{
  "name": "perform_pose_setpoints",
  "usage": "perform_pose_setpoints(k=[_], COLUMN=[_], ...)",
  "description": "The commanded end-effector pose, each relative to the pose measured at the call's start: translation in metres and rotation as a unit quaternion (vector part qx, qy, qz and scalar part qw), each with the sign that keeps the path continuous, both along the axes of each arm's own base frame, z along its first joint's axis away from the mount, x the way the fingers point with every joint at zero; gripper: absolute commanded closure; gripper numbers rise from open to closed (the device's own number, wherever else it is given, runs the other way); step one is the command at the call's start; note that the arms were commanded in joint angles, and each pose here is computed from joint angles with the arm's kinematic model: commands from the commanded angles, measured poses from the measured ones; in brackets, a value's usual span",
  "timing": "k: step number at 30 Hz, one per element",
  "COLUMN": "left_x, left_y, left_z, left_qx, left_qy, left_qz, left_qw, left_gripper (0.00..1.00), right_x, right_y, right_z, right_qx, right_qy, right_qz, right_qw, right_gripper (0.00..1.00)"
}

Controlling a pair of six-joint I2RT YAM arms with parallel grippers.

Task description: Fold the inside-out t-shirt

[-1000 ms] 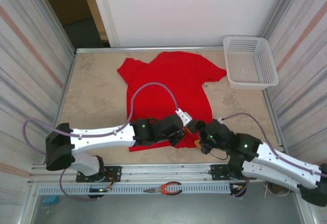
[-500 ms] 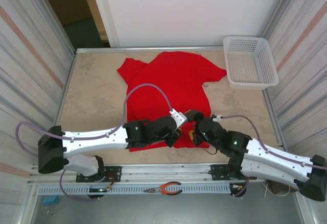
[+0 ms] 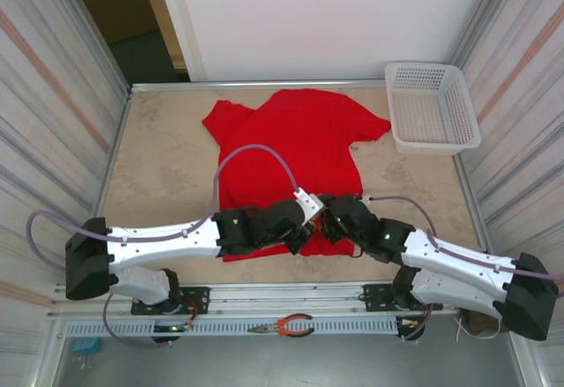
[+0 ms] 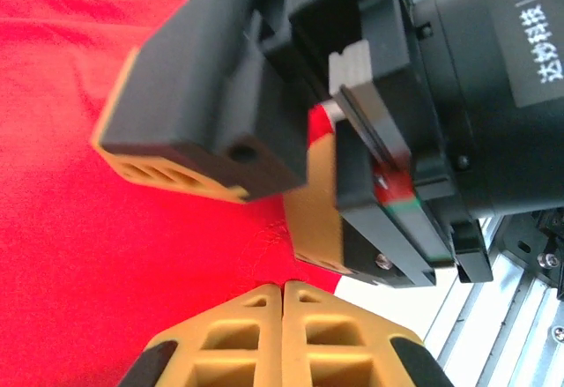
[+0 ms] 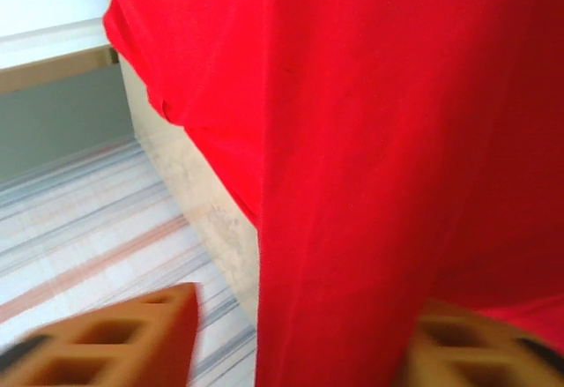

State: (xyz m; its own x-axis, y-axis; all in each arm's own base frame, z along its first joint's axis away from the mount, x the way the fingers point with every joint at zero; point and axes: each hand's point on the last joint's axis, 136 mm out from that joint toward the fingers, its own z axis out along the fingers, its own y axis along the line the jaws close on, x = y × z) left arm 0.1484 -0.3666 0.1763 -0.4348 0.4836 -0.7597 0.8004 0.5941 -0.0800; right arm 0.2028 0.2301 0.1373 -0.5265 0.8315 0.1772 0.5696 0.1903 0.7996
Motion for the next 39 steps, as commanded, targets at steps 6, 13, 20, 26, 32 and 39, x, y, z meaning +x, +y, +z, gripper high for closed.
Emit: perform_pose_setpoints(k=[6, 13, 20, 26, 32, 39], left_x=[0.01, 0.001, 0.013, 0.035, 0.059, 0.057], left_y=[0.015, 0.029, 0.031, 0.029, 0.037, 0.024], left_z=[0.006, -0.026, -0.051, -0.054, -0.056, 0.01], left_qx=[0.005, 0.046, 0.08, 0.09, 0.096, 0.067], left_qy=[-0.037, -0.067, -0.103, -0.137, -0.133, -0.064], left_qz=[0.018, 0.021, 0.066, 0.113, 0.133, 0.057], left_qw=[0.999, 0.996, 0.989, 0.98, 0.978, 0.994], left_gripper=[0.65, 0.29, 0.21, 0.16, 0.62, 1.0], right_x=[0.007, 0.005, 0.004, 0.003, 0.001, -0.01], right_y=[-0.008, -0.01, -0.011, -0.01, -0.009, -0.025], right_z=[0.014, 0.018, 0.023, 0.025, 0.024, 0.038], right_qx=[0.003, 0.001, 0.0, 0.001, 0.0, -0.042], right_qy=[-0.012, -0.016, -0.021, -0.021, -0.019, -0.069], right_qz=[0.008, 0.014, 0.016, 0.022, 0.03, 0.068], right_qw=[1.0, 1.0, 1.0, 1.0, 0.999, 0.994], right_gripper=[1.0, 1.0, 1.0, 1.0, 1.0, 0.65])
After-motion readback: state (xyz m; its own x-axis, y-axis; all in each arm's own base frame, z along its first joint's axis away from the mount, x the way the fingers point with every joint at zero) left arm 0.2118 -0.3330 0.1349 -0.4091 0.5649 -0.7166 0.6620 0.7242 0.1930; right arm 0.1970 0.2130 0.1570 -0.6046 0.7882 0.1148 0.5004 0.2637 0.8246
